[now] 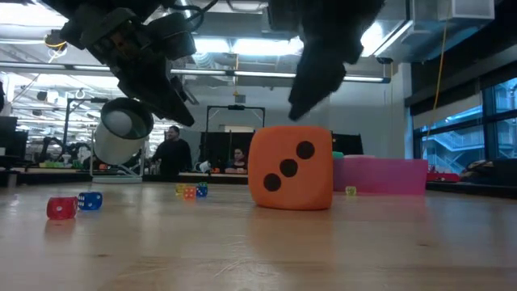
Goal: Pick & Place Dice
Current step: Put the large orange dice into the red bin
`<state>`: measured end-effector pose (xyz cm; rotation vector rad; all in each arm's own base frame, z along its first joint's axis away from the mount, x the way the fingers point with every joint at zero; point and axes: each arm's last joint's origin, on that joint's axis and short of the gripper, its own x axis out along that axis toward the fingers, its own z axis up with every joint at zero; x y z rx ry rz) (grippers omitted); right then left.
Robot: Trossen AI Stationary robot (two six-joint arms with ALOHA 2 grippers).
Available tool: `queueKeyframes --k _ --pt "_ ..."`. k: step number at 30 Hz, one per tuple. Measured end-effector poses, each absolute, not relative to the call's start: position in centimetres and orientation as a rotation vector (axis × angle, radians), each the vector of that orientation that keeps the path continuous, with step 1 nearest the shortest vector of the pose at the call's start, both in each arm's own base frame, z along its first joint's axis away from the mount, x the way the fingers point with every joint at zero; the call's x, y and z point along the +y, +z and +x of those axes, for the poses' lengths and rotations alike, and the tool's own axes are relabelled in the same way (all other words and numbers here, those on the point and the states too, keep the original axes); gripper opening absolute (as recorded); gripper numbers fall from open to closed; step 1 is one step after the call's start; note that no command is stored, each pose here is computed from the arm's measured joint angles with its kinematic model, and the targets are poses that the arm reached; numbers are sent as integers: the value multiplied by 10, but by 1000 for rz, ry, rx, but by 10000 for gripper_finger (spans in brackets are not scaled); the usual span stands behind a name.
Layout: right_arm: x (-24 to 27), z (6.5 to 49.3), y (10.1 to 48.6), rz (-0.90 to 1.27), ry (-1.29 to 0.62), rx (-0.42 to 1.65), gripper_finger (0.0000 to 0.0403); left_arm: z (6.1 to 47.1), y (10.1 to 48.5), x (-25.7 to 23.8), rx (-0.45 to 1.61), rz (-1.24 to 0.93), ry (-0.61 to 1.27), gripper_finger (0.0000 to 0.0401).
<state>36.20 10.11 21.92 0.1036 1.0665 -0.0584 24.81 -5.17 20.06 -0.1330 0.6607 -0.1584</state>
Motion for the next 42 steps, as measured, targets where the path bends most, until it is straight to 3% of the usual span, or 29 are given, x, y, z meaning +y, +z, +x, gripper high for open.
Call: queueKeyframes --k 20,23,29,42 --pt "102 366 214 129 -50 1073 311 247 201 -55 658 -117 -146 40" --pt "102 366 214 119 -33 1077 325 247 201 -55 658 -117 -146 37" --pt "102 366 214 82 -28 1074 393 247 201 -55 658 -117 -146 33" --pt "101 366 214 72 -56 1069 389 247 201 -55 660 -117 -146 31"
